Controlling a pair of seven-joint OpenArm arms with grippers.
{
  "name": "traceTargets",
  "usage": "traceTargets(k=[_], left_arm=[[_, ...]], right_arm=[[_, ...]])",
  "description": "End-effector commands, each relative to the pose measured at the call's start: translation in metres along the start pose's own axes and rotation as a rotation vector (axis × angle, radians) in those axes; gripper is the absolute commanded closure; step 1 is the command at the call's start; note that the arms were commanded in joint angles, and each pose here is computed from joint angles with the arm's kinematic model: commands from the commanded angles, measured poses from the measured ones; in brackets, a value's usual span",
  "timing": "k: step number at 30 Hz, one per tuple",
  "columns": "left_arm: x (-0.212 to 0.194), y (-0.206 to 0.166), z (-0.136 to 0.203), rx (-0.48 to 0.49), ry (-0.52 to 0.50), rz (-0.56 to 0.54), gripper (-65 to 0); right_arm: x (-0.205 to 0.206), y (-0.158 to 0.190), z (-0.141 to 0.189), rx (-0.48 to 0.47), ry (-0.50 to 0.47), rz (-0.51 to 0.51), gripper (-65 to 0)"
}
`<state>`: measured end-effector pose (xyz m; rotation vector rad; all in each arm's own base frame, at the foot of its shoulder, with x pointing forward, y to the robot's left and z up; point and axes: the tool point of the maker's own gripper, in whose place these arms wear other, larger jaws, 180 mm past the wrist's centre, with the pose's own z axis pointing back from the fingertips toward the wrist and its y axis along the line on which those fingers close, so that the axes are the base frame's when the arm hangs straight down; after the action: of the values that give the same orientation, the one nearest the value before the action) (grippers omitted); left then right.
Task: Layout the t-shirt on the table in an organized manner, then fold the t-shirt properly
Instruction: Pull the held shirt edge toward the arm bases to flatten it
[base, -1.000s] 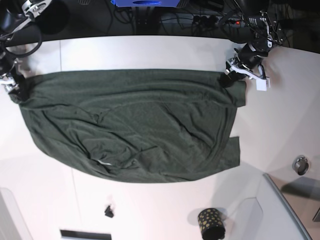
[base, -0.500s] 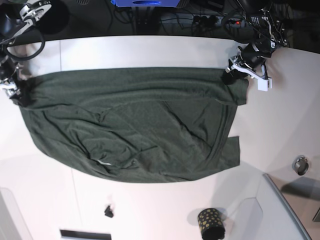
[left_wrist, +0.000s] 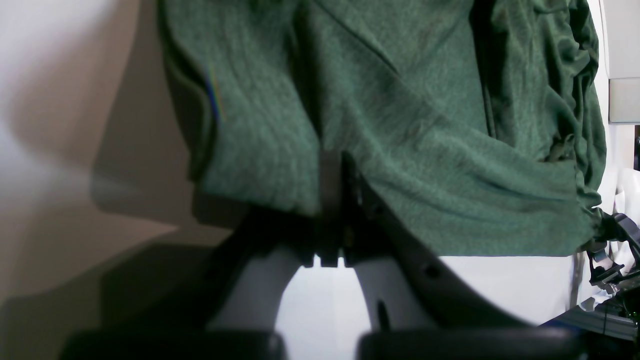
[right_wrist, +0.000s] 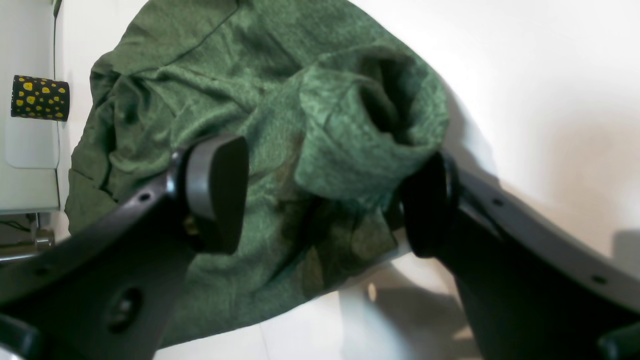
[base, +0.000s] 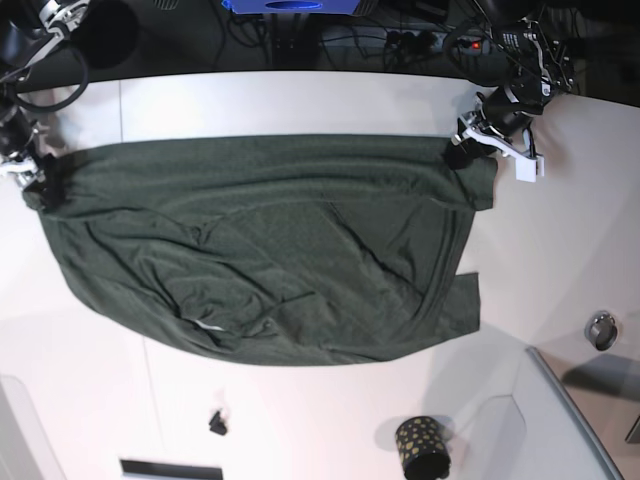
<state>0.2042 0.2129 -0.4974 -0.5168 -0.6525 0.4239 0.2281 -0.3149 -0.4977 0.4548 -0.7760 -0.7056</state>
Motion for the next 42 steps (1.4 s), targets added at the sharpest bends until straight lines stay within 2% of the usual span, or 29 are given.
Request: traceTargets(k=[1, 4, 9, 13, 18, 26, 30, 39, 42], left_arm=[[-0.008, 0.008, 0.003, 0.036, 0.044, -0.01, 0.0], [-0.008, 0.009, 0.004, 0.038, 0.042, -0.008, 0.0], [-0.006, 0.011, 0.005, 0.042, 0.041, -0.013, 0.0], [-0.005, 0.011, 0.005, 0.042, 0.039, -0.015, 0.0], [-0.006, 0.01, 0.006, 0.043, 0.057, -0.024, 0.0], [0.013, 0.005, 0.041, 0.106, 0.08, -0.184, 0.0], [0.01, 0.006, 0.05, 0.124, 0.096, -0.208, 0.0], [-0.006, 0.015, 0.053, 0.137, 0.121, -0.182, 0.0], [-0.007, 0.015, 0.054, 0.138, 0.121, -0.182, 0.0]], right_arm=[[-0.042, -0.014, 0.002, -0.075, 0.185, 0.01, -39.5], [-0.045, -0.013, 0.001, -0.072, 0.198, 0.022, -29.4], [-0.045, -0.013, 0.001, -0.072, 0.198, 0.022, -19.7], [-0.045, -0.013, 0.001, -0.073, 0.198, 0.023, -0.8], [-0.026, -0.013, 0.007, -0.084, 0.19, 0.075, -0.8], [0.008, -0.003, 0.035, -0.142, 0.26, 0.242, -0.6], [0.011, -0.004, 0.048, -0.172, 0.279, 0.286, -0.6], [0.009, -0.002, 0.052, -0.178, 0.242, 0.311, -0.6], [0.011, -0.007, 0.054, -0.2, 0.228, 0.282, -0.6]])
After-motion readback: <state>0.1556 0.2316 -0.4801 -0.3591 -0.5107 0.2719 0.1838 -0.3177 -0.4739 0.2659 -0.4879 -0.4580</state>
